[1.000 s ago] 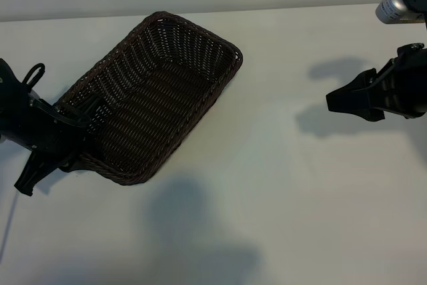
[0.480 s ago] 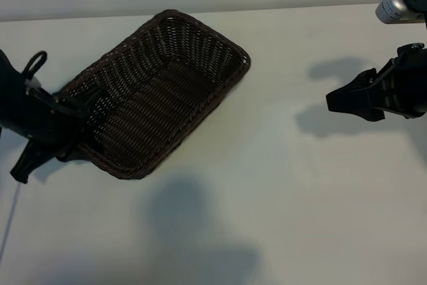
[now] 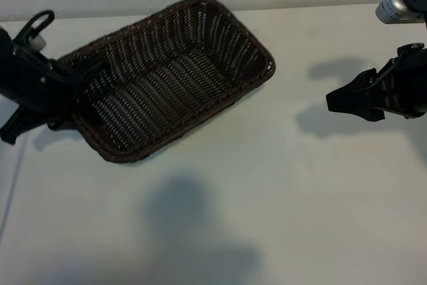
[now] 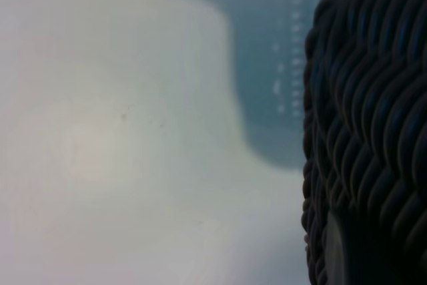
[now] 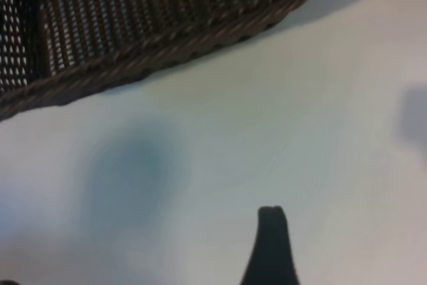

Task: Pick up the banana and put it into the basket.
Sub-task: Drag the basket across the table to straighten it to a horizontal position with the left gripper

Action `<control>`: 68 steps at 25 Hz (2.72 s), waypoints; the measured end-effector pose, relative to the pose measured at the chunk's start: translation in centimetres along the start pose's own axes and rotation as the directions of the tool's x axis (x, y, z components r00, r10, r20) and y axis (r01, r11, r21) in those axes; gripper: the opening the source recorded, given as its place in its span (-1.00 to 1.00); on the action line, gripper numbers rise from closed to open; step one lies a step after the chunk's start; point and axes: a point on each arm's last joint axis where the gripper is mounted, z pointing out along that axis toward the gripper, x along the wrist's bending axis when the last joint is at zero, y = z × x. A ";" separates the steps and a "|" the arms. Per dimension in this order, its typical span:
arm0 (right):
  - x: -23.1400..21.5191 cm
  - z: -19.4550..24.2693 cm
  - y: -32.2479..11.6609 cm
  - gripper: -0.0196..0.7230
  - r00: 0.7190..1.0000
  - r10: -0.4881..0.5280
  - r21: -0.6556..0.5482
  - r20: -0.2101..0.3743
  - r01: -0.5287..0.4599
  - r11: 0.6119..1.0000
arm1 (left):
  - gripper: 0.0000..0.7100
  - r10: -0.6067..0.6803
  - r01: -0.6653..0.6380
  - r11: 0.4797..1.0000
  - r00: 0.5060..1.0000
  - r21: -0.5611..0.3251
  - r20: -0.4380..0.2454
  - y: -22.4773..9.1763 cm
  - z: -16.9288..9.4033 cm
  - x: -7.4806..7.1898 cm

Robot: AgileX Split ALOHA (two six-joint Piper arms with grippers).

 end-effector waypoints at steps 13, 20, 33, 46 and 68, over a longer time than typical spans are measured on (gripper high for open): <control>0.0 0.0 0.0 0.59 1.000 0.000 0.000 0.000 0.000 1.000 | -0.56 0.395 -0.395 0.911 0.918 0.117 0.027 1.6 -0.9 -2.3; 0.0 0.0 0.0 0.59 1.000 0.000 0.000 0.000 0.000 1.000 | -0.56 0.542 -0.543 0.805 0.837 0.240 0.075 4.0 1.1 -4.2; 0.0 0.0 0.0 0.59 1.000 0.000 0.000 0.000 0.000 1.000 | -0.56 0.582 -0.601 0.763 0.799 0.239 0.150 4.0 5.7 -7.7; 0.0 0.0 0.0 0.59 1.000 0.000 0.000 0.000 0.000 1.000 | -0.56 0.547 -0.563 0.791 0.826 0.240 0.136 4.0 9.3 -8.2; 0.0 0.0 0.0 0.59 1.000 0.000 0.000 0.000 0.000 1.000 | 0.59 0.534 -0.556 0.791 0.831 0.255 0.154 4.0 9.5 -8.4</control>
